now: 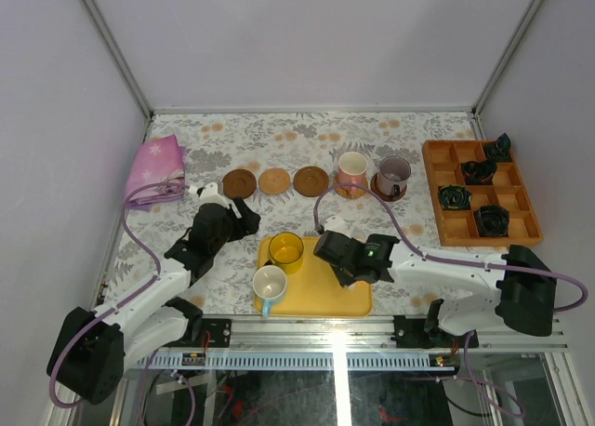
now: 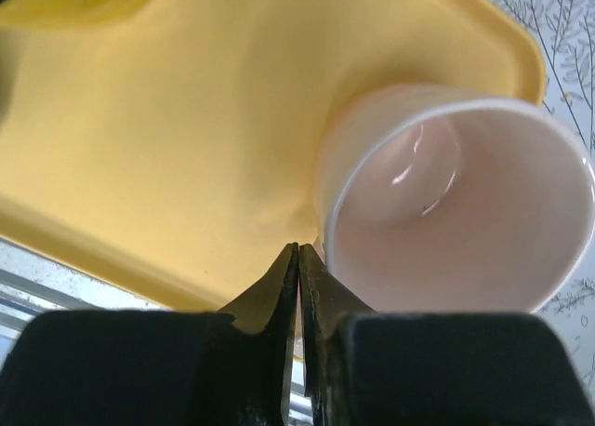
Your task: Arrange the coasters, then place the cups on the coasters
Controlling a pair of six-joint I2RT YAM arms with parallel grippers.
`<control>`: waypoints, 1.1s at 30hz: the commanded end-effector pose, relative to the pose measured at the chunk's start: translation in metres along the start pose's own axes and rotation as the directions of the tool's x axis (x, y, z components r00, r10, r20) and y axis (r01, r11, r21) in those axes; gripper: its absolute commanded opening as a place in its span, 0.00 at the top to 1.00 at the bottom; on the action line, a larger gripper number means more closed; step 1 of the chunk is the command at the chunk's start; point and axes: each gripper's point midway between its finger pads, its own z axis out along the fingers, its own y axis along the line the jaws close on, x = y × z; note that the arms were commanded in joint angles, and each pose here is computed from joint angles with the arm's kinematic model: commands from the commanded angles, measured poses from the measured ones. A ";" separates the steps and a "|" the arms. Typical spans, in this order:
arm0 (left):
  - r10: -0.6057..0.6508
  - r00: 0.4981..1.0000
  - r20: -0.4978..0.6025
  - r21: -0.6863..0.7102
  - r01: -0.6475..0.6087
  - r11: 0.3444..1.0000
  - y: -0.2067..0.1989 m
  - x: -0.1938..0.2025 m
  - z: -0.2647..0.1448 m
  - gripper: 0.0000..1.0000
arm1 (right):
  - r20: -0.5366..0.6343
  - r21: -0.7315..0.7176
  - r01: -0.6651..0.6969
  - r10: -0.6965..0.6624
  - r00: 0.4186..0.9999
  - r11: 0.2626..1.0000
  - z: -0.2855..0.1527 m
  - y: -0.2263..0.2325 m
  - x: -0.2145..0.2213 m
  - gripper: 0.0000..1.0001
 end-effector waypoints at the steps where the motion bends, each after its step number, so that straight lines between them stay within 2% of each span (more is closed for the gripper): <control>1: -0.016 1.000 0.022 0.023 0.016 1.000 -0.007 -0.006 -0.002 0.30 | -0.009 0.042 -0.021 0.022 1.000 0.999 -0.018 -0.017 0.012 0.87; 3: -0.018 1.000 0.021 0.025 0.017 1.000 -0.008 -0.006 -0.002 0.30 | 0.022 0.028 -0.035 0.034 0.999 0.999 -0.026 -0.017 0.007 0.76; 6: -0.017 1.000 0.024 0.025 0.017 1.000 -0.008 -0.008 -0.002 0.30 | 0.079 -0.002 -0.050 0.050 0.996 0.999 -0.039 -0.016 -0.005 0.65; 13: -0.011 1.000 0.029 0.028 0.011 1.000 -0.010 -0.011 -0.003 0.30 | 0.176 -0.036 -0.095 0.100 0.979 0.995 -0.075 -0.023 -0.025 0.46; 20: -0.010 1.000 0.022 0.024 0.010 1.000 -0.009 -0.008 0.000 0.30 | 0.121 0.071 -0.181 0.172 0.978 0.981 -0.073 -0.041 -0.008 0.18; 21: -0.009 1.000 0.022 0.024 0.008 1.000 -0.009 -0.008 0.000 0.30 | 0.108 0.091 -0.189 0.179 0.978 0.978 -0.070 -0.044 -0.003 0.05; 22: -0.007 1.000 0.020 0.021 0.007 1.000 -0.008 -0.007 0.000 0.30 | 0.099 0.105 -0.200 0.189 0.977 0.974 -0.067 -0.045 0.000 0.00; 33: -0.005 1.000 0.014 0.018 0.005 1.000 -0.006 -0.004 0.002 0.30 | 0.087 0.027 -0.267 0.263 0.961 0.963 -0.029 -0.023 0.011 0.01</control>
